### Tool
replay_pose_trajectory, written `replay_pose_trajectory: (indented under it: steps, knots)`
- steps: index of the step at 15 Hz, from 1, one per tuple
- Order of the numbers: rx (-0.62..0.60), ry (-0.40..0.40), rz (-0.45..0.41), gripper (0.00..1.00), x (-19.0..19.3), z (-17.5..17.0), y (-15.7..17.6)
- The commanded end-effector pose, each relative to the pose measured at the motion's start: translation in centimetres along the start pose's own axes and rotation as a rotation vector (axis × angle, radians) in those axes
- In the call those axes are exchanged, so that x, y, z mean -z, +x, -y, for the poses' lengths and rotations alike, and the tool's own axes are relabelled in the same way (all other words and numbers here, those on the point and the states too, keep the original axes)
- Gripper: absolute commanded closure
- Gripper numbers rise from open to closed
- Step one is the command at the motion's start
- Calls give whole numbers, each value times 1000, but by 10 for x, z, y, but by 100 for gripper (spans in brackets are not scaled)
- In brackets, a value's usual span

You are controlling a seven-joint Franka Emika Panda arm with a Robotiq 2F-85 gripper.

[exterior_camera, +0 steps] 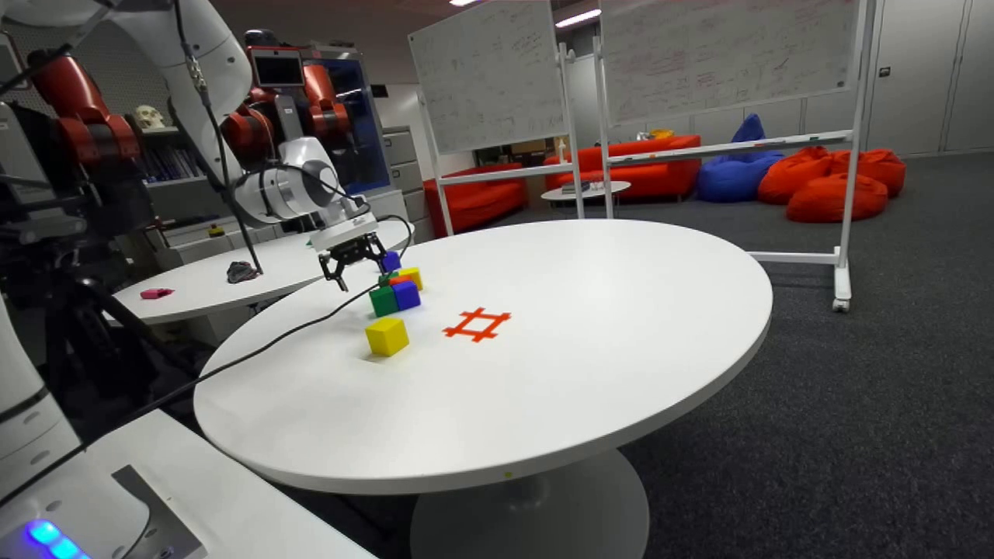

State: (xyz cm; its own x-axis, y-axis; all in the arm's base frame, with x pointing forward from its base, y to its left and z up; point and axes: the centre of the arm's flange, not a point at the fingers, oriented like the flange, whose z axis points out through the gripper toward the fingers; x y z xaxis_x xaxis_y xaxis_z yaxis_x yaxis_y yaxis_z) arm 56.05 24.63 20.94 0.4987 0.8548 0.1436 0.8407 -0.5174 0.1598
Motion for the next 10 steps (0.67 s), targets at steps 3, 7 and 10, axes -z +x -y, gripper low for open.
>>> replay_pose_trajectory:
  steps: [3,7,10]
  knots:
    - [-74,26,69,0,0,-1,-11]
    - [-129,43,95,0,-1,-4,-18]
    - [-158,50,100,0,-1,-6,-21]
